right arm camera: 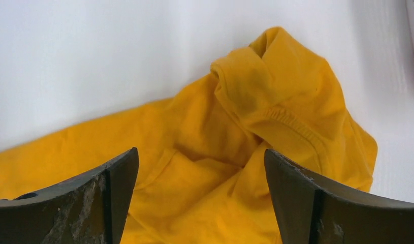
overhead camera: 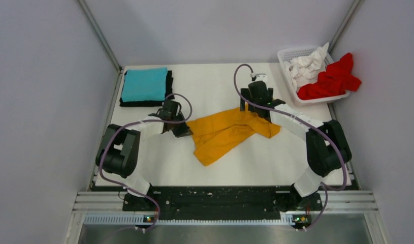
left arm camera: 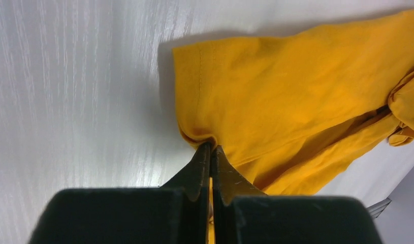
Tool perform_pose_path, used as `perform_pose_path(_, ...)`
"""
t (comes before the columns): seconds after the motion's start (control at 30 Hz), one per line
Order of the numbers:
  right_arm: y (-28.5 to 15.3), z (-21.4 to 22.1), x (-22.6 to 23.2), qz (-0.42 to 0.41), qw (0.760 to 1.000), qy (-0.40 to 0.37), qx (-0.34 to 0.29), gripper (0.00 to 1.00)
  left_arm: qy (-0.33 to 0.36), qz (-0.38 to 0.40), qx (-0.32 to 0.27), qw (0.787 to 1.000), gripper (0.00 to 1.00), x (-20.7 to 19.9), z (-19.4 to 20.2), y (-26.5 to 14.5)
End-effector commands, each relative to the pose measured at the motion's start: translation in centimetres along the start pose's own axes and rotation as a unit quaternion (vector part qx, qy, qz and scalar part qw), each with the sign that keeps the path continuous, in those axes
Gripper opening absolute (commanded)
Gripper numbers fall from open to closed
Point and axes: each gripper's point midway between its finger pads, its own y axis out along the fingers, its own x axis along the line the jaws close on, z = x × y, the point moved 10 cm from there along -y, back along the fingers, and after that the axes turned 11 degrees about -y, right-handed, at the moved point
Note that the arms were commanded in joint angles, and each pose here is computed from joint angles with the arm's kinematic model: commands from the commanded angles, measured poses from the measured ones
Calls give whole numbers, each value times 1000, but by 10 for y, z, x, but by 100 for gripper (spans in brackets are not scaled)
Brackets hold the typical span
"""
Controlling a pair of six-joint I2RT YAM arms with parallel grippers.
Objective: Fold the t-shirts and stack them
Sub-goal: Flatten out the tshirt
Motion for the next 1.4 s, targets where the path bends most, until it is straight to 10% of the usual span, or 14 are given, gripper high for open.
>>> perform_pose_path(0.0,24,-32,5,98,993,38,-52,89,14,46,-24,999,0,-22,-12,-3)
perform_pose_path(0.77,81,-40,-40,248,969,5,-17,38,30,44,-105,993,0,-42,-31,-44)
perform_pose_path(0.9,81,-42,-51,226,974,11,-19,0,30,42,-118,992,0,-42,-36,-47)
perform_pose_path(1.37,-26,-204,-124,176,951,41,-249,0,67,160,-312,934,0,-134,-164,-158)
